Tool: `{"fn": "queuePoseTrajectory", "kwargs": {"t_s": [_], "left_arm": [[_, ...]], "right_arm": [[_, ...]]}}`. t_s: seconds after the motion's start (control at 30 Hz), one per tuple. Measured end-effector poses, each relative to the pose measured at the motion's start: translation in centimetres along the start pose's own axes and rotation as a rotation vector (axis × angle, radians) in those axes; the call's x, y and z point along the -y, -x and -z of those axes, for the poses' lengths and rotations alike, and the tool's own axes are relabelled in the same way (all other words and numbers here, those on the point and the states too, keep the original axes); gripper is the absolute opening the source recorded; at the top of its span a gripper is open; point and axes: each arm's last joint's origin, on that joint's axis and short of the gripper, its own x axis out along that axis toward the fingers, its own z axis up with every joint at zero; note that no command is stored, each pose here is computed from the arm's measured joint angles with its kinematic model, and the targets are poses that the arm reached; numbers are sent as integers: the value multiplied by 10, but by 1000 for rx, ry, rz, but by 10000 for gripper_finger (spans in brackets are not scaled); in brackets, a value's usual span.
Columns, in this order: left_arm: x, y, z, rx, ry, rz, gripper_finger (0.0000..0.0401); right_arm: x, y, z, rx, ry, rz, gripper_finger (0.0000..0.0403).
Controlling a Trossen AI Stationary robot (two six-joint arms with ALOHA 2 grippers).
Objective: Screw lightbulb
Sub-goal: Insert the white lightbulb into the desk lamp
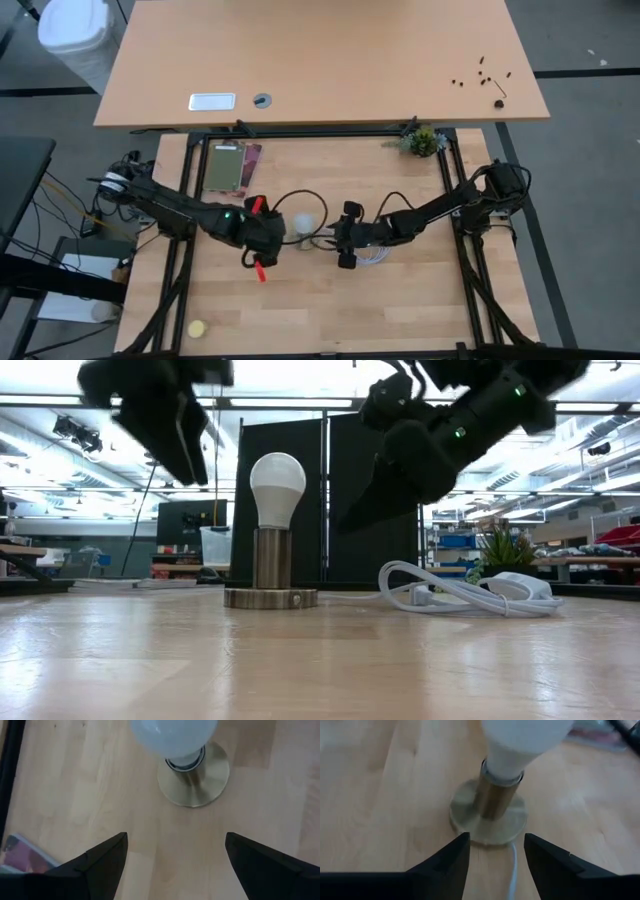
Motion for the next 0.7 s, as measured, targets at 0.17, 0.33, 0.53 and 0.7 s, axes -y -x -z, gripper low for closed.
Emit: {"fn": "queuePoseTrajectory", "kwargs": {"t_s": [0.17, 0.33, 0.53, 0.7], "left_arm": [[8, -25, 21, 69, 19, -7, 339], [13, -48, 37, 160, 58, 5, 339], [15, -62, 44, 286, 102, -3, 329], [17, -65, 44, 373, 126, 19, 307]], "right_arm": [[5, 6, -23, -158, 72, -30, 226], [13, 15, -51, -214, 126, -57, 255], [21, 26, -71, -270, 147, -63, 282], [22, 33, -83, -268, 213, -87, 291]]}}
